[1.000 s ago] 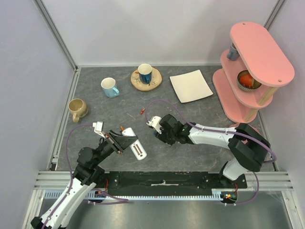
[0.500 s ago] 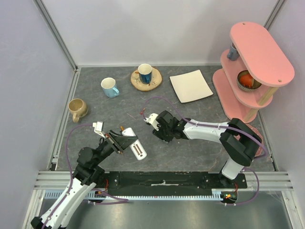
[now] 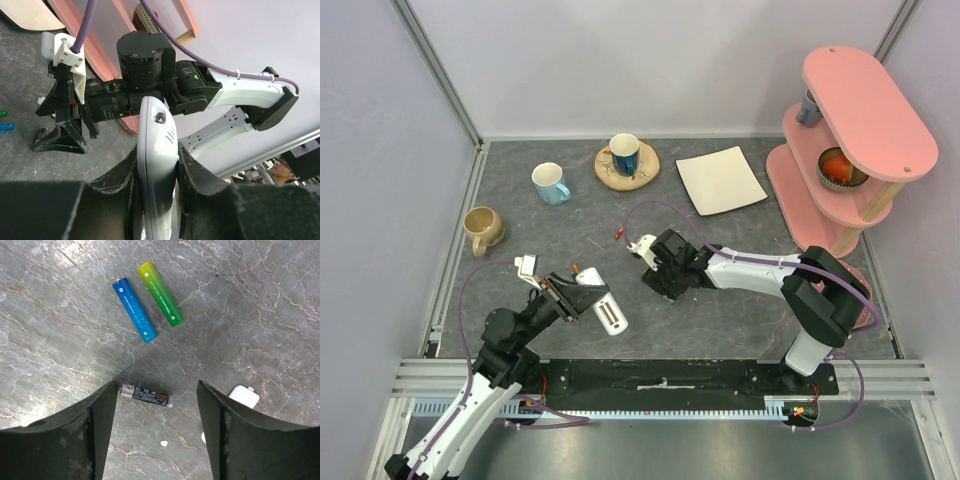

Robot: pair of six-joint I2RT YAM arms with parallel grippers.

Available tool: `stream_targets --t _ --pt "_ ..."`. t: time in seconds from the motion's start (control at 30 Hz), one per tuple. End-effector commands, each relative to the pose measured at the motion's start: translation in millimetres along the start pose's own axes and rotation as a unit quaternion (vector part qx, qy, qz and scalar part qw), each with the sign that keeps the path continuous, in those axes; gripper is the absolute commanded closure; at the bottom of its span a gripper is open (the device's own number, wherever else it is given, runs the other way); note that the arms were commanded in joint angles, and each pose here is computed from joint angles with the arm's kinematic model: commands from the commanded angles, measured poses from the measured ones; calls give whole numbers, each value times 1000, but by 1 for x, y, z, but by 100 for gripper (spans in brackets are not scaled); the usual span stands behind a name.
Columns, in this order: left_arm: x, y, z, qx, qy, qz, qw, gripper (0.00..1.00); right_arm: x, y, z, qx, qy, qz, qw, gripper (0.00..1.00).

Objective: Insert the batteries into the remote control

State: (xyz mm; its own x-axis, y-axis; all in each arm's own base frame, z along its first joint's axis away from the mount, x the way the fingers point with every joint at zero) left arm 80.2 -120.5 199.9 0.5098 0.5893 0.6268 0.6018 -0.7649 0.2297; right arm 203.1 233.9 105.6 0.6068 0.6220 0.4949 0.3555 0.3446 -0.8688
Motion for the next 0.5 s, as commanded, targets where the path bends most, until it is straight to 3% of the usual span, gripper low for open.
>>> stream_targets --t 0.0,0.13,0.23,0.33,0.37,0.4,0.47 --pt "-30 -6 40 28 2 27 999 98 11 -10 -2 -19 22 -9 1000 24" --pt "-30 -6 40 27 2 28 999 98 37 -39 -2 -38 75 -85 993 21" --pt "-30 -6 40 29 2 28 999 98 51 -63 -5 -72 167 -148 972 20" --pt "-31 -6 40 29 1 27 999 98 49 -74 -2 -93 311 -186 927 22" --pt "-31 -6 41 30 -1 29 999 98 42 -73 -1 -98 344 -181 916 25" --pt "-31 -6 41 31 -2 28 999 98 37 -72 3 -98 414 -175 888 27" --pt "-32 -6 42 33 -2 28 999 98 21 -65 5 -113 462 -157 865 32"
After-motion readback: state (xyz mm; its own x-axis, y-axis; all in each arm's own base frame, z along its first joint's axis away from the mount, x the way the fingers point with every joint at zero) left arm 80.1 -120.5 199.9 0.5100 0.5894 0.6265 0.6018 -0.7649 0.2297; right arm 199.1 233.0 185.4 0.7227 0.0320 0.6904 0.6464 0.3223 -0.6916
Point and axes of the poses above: each gripper's point midway between its finger pads, its own y axis out along the fingers, its own z axis along the line the jaws close on, x = y × z, the point moved 10 cm from there along -y, back along the fingers, and after that the axes turned 11 degrees about y, right-handed, at the moved point
